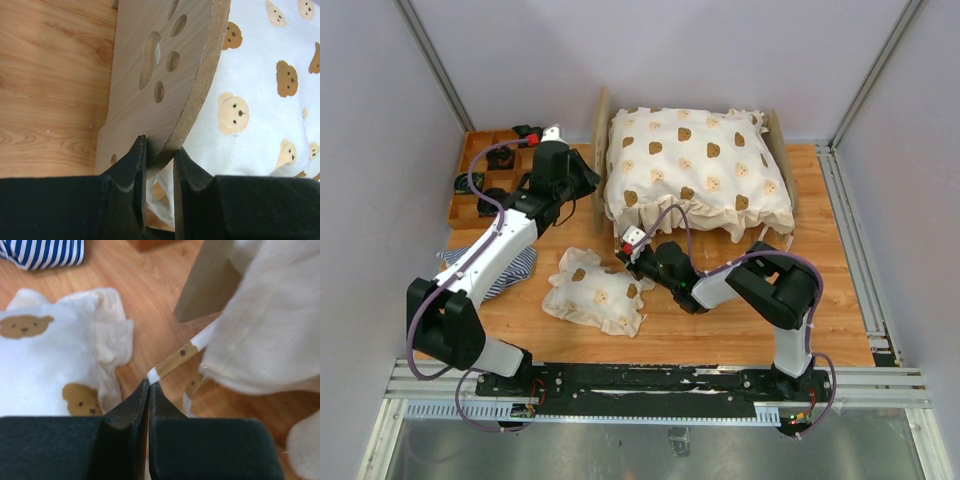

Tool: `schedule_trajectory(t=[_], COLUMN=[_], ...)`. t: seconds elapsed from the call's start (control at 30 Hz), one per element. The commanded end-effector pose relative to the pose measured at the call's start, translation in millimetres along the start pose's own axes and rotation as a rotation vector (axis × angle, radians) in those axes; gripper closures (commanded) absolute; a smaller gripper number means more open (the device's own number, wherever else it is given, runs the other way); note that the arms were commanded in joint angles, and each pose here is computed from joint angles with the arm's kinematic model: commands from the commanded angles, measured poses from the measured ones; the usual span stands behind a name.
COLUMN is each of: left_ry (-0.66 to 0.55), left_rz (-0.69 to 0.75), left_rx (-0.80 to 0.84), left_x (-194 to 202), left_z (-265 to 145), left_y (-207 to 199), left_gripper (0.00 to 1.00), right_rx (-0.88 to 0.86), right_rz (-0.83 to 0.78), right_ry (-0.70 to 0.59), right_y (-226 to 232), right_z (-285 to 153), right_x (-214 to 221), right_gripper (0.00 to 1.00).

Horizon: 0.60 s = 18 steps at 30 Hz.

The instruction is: Set up the pet bed

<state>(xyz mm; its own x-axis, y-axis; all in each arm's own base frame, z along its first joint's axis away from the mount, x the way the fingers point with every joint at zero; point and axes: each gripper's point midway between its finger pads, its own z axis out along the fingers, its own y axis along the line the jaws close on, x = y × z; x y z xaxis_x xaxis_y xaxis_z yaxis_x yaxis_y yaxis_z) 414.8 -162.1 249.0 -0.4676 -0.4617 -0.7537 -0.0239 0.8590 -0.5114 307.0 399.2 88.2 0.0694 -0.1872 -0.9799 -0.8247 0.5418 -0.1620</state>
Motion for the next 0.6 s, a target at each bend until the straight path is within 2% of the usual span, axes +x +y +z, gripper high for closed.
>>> schedule_trajectory(t=[0.0,0.37,0.47,0.57], left_ry=[-0.2,-0.199,-0.202,-0.215], left_rz=[-0.205,-0.162,-0.136,-0.117], left_rx=[0.261,0.246,0.251,0.289], left_x=[-62,-51,-50,-48], left_z=[-5,20,28,33], left_y=[-67,-59,-59,-63], left_gripper=[1.0,1.0,1.0,1.0], right_rx=[-0.104,-0.168,-0.098,-0.098], right_rz=[0.052,0.089,0.102,0.12], right_ry=[0.142,0.218,0.202,0.159], right_y=[26,44,33,33], right_z=[-12,-31,-36,-35], right_x=[27,10,5,-8], right_gripper=[1.0,1.0,1.0,1.0])
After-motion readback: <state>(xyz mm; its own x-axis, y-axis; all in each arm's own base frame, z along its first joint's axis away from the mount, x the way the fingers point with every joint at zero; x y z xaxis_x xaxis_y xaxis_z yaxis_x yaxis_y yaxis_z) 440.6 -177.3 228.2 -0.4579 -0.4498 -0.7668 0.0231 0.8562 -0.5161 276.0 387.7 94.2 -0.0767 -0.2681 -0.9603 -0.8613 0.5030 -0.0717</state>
